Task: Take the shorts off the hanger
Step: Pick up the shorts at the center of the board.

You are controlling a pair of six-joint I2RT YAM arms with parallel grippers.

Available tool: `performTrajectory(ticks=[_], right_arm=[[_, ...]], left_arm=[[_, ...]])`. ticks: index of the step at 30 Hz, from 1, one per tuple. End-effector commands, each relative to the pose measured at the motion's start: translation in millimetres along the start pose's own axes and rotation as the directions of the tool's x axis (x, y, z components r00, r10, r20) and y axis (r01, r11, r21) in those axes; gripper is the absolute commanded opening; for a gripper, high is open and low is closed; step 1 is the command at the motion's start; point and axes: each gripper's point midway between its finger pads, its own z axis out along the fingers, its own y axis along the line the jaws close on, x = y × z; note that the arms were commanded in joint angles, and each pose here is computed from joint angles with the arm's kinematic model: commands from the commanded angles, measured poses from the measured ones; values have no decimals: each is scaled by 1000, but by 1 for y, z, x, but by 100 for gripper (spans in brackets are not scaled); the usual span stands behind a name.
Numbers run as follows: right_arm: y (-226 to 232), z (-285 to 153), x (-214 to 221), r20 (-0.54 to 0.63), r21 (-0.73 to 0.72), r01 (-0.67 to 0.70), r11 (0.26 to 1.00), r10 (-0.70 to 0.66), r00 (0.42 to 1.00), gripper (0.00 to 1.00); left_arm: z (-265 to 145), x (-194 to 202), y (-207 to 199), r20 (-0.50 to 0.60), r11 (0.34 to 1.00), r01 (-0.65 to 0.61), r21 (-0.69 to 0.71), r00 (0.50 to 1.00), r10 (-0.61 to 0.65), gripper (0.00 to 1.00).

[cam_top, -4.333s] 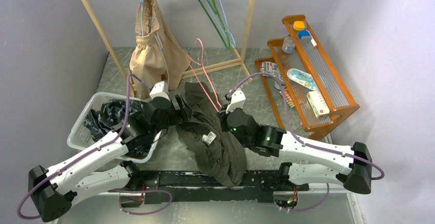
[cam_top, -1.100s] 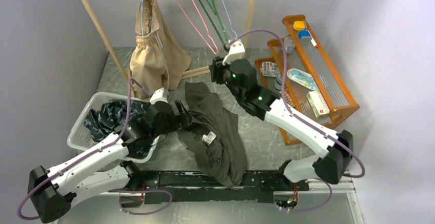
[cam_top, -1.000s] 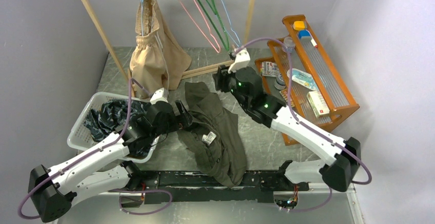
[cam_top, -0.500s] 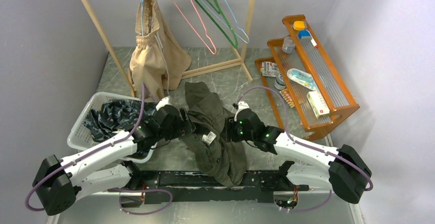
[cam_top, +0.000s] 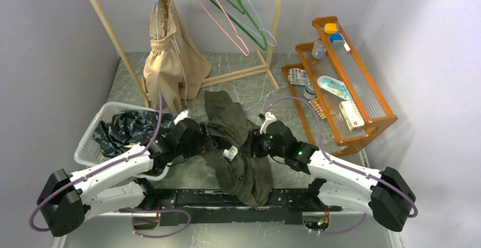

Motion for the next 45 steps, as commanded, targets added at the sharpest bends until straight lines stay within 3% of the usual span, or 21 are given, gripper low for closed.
performTrajectory(ticks=[1, 5, 9, 19, 25, 28, 36, 45], right_arm=[[21, 6, 8, -52, -108, 9, 994, -15, 999, 55], [8, 14, 20, -90, -58, -1, 998, -4, 996, 32], [-2, 17, 21, -74, -8, -27, 1000, 26, 997, 18], [-7, 30, 35, -119, -3, -67, 998, 66, 991, 10], [-4, 32, 43, -137, -38, -80, 996, 74, 988, 9], [3, 30, 47, -157, -87, -72, 994, 57, 986, 9], [11, 24, 62, -198, -174, -74, 982, 39, 980, 9], [26, 18, 65, -198, -277, -84, 957, 29, 980, 9]], left_arm=[[2, 13, 2, -46, 1000, 7, 9, 999, -6, 99], [5, 22, 6, -76, 1000, -1, 5, 997, 1, 99], [9, 33, 0, -116, 998, -37, 53, 992, 43, 98], [19, 59, -20, -175, 989, 9, 149, 984, 17, 98], [26, 69, -31, -182, 964, 137, 228, 979, -96, 98], [23, 61, -55, -163, 916, 203, 347, 974, -154, 98], [17, 29, -81, -55, 876, 225, 427, 973, -224, 100], [43, 44, -69, -106, 935, 232, 268, 972, -211, 96]])
